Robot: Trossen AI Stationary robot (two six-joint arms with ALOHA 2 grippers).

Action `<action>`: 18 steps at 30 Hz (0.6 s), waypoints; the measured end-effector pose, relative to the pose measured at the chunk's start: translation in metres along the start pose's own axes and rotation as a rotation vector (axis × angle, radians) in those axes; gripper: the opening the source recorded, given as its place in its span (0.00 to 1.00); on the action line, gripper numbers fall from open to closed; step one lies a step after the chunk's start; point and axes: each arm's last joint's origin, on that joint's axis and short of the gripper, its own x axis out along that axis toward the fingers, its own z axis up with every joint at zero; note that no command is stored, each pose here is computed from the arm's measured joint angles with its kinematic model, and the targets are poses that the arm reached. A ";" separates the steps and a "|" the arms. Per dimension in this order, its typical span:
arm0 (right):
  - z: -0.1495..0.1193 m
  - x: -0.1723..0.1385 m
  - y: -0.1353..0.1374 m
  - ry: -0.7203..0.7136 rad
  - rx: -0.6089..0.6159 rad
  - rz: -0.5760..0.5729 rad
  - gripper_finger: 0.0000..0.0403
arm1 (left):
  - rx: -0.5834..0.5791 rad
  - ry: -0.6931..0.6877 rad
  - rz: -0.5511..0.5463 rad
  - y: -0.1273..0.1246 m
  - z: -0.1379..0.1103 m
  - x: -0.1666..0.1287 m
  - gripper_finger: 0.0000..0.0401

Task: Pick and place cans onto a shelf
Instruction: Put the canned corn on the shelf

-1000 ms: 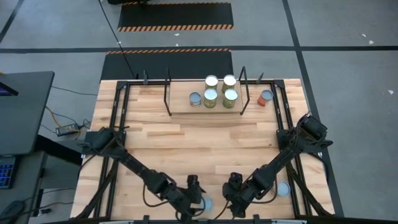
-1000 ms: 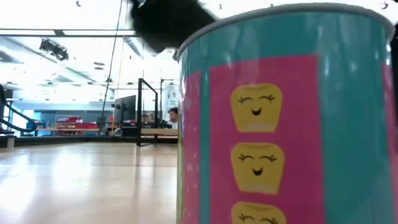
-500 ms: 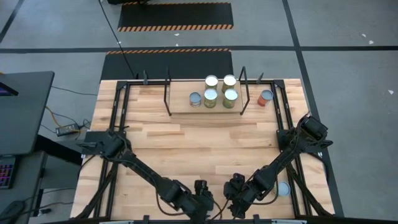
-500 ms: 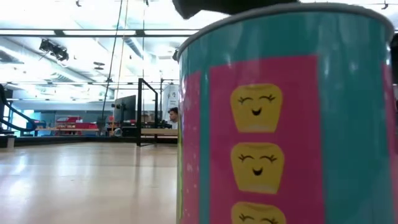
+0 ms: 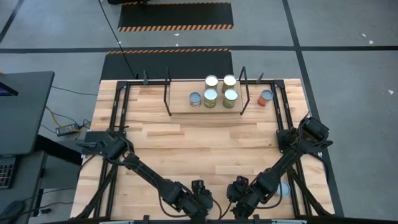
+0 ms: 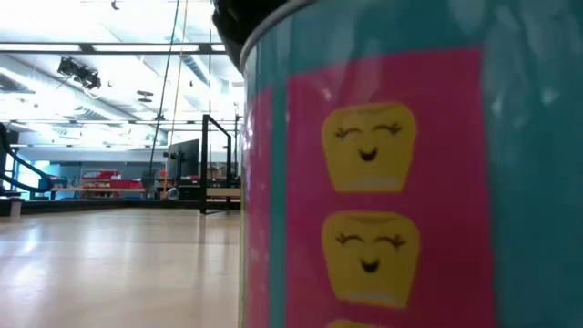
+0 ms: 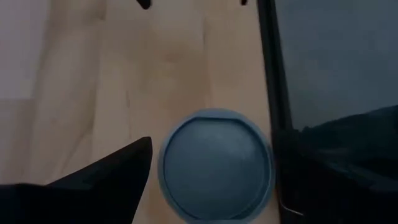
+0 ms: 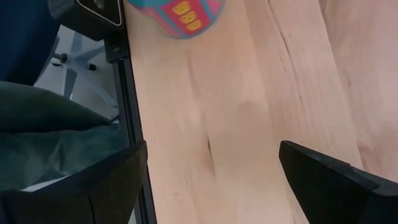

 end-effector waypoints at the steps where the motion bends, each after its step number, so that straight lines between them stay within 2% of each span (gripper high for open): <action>1: 0.000 0.000 0.000 0.000 0.001 0.000 0.92 | -0.001 0.001 -0.008 -0.001 0.000 0.002 0.88; 6: 0.000 0.000 0.000 -0.001 0.002 0.002 0.93 | 0.003 0.019 -0.009 -0.001 -0.006 0.012 0.88; 15: -0.001 0.000 0.002 -0.004 0.001 0.009 0.93 | 0.038 0.088 0.052 0.003 -0.019 0.022 0.88; 18: -0.001 0.000 0.002 -0.001 0.002 0.009 0.93 | 0.038 0.103 0.059 0.006 -0.018 0.023 0.83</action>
